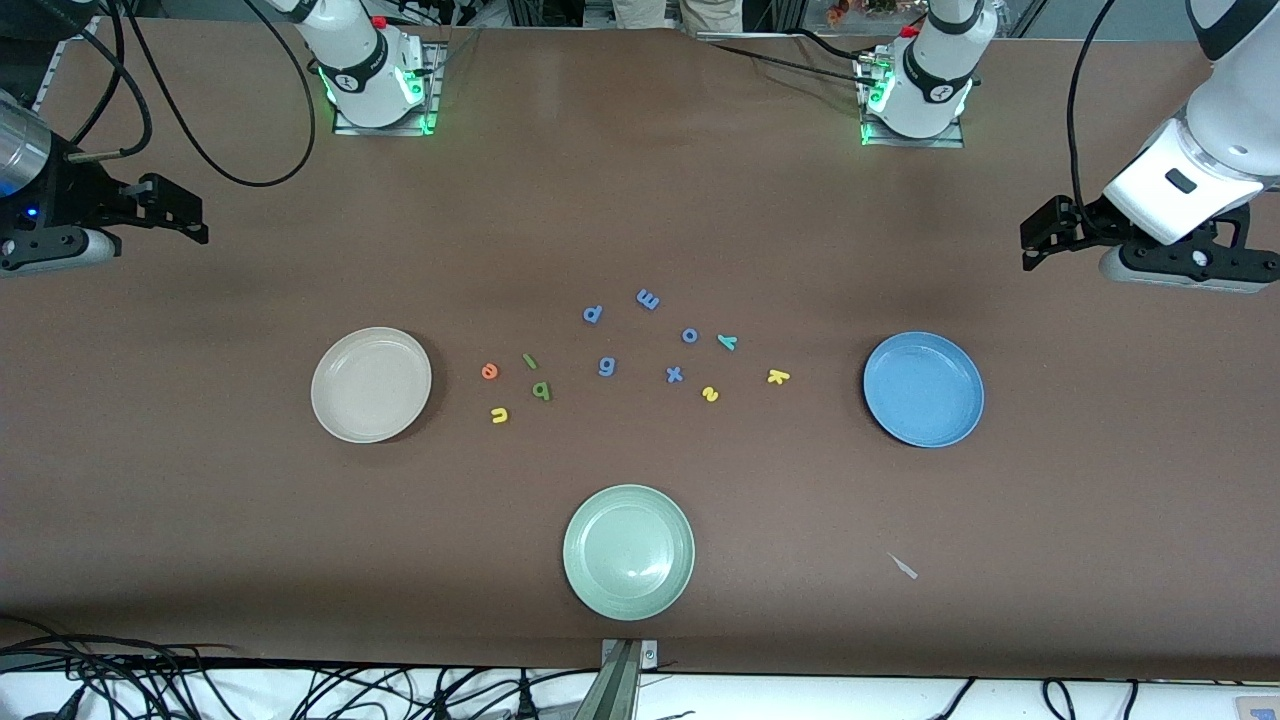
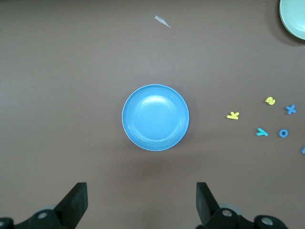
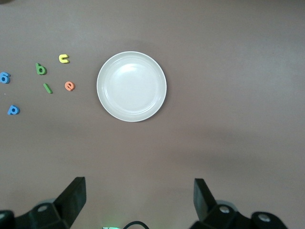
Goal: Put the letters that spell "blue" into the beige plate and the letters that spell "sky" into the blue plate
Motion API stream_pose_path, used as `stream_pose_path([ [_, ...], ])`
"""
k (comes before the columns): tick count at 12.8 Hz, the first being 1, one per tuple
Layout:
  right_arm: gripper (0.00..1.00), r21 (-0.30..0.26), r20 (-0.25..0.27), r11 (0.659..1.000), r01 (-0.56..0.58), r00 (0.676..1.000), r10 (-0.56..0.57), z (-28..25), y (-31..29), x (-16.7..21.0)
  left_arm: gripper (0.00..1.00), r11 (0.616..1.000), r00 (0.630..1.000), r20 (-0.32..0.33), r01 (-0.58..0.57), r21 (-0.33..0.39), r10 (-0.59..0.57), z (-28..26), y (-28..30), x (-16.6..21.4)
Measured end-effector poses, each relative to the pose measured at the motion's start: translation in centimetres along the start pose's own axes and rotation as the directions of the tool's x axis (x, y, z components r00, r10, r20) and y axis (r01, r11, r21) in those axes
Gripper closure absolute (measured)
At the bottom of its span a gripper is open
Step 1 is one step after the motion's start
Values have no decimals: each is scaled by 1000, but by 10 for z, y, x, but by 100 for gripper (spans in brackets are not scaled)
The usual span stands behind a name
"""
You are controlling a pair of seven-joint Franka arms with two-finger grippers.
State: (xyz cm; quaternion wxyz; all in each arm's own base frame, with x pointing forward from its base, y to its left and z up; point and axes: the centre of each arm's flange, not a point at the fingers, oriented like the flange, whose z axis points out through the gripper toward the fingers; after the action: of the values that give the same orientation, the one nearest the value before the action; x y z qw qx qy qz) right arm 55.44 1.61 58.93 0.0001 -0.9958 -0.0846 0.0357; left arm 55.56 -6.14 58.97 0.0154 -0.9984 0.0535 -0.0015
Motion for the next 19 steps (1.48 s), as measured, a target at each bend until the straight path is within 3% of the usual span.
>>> stream_pose_path([
  [10,0,0,0,1000,0,1000,0,0,0,0,0,1000,1000,0,-7,0,7,0,4,0],
  [19,0,0,1,997,-82,997,82,1,0,0,0,1000,1000,0,-8,0,8,0,5,0],
])
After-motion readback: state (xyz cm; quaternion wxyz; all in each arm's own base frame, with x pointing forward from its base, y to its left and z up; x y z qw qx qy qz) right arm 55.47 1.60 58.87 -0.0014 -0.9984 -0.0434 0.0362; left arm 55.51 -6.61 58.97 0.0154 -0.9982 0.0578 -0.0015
